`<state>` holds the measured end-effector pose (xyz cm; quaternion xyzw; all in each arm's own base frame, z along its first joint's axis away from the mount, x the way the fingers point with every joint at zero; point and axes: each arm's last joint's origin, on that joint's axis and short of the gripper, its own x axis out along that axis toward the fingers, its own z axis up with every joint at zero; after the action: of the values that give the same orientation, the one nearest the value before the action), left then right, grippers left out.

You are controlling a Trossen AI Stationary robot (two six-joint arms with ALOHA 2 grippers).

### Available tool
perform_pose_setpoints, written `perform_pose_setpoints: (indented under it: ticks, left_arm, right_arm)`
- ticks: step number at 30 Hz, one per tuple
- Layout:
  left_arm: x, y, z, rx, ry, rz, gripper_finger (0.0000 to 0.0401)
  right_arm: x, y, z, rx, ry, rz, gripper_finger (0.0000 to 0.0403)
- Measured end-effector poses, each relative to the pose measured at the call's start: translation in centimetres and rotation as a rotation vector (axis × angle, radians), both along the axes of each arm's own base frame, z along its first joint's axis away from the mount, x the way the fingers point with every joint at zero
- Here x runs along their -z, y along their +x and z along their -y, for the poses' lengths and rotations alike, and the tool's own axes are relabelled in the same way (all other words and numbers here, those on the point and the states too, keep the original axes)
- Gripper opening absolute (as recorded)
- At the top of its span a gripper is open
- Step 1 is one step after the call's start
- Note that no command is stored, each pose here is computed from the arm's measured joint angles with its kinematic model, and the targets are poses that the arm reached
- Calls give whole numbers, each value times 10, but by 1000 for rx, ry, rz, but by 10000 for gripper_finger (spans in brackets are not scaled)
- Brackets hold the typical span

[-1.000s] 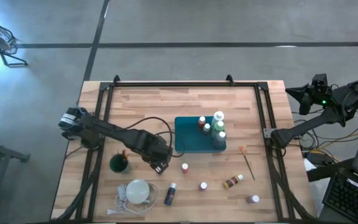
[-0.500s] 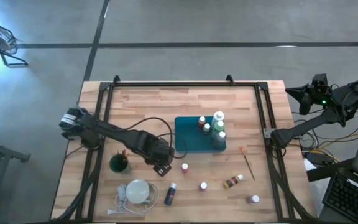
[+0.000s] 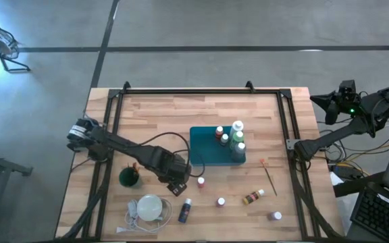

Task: Pick & Place Paint Supplies
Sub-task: Put the pink paint bottle into the blue bin

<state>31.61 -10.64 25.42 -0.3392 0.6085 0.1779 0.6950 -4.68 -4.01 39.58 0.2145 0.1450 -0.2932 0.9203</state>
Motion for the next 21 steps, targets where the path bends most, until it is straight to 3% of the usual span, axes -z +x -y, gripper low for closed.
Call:
perform_pose_setpoints:
  ticks: [21]
  left_arm:
    - [20,8,8,31,13,-15,215]
  right_arm:
    - [0,0,0,0,0,0,8]
